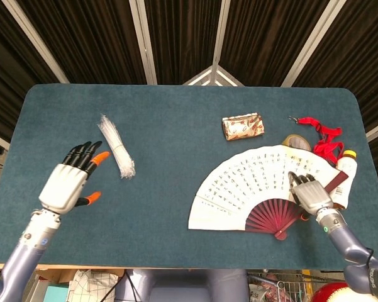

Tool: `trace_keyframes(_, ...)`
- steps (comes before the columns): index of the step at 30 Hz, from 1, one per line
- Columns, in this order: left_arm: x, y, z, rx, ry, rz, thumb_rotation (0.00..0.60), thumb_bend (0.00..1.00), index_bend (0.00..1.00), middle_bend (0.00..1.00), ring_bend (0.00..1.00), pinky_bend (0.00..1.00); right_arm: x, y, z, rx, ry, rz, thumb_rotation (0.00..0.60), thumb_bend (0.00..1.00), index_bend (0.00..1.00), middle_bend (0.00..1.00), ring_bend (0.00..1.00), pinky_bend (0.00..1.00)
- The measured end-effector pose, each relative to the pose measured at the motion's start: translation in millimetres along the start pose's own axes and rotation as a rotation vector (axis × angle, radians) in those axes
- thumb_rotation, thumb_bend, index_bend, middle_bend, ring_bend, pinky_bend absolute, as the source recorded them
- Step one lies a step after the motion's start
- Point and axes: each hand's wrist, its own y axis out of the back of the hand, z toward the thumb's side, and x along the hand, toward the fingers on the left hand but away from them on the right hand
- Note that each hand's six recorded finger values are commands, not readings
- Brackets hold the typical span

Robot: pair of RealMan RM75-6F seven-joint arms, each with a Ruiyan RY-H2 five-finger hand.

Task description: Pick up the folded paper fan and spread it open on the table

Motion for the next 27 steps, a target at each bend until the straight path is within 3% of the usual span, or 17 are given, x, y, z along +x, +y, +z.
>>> trace_keyframes(3,-5.6,4.7,-12.4,-0.024,0.026,0.011,0.6,0.22,0.16,0.0,0.0,0.1,5.8,7.4,2.9,-0.002,0.009,-0.03,0.6,0.08,0.0,0.0,0.11,0.11)
trace_keyframes(10,-13.0,15.9,-35.2,-0.046,0.068,0.038,0.6,0.22,0.16,0.0,0.0,0.1,25.4,39.6,6.3,-0.134,0.05,-0.099,0.6,0.08,0.0,0.0,0.13,0.11)
trace_keyframes(18,-16.2,22.3,-46.6,-0.058,0.097,0.044,0.6,0.22,0.16,0.0,0.0,0.1,49.8,47.7,8.6,-0.16,0.104,-0.042,0.6,0.08,0.0,0.0,0.15,0.11)
trace_keyframes(23,-22.7,23.3,-60.3,-0.038,0.133,0.028,0.6,0.22,0.16,0.0,0.0,0.1,57.3,49.2,2.1,-0.106,0.098,-0.059,0.6,0.08,0.0,0.0,0.15,0.11)
trace_keyframes(27,-34.1,26.2,-74.4,-0.003,0.177,0.024,0.6,0.23,0.16,0.0,0.0,0.1,59.9,51.6,-10.6,0.009,0.059,-0.098,0.6,0.08,0.0,0.0,0.15,0.11)
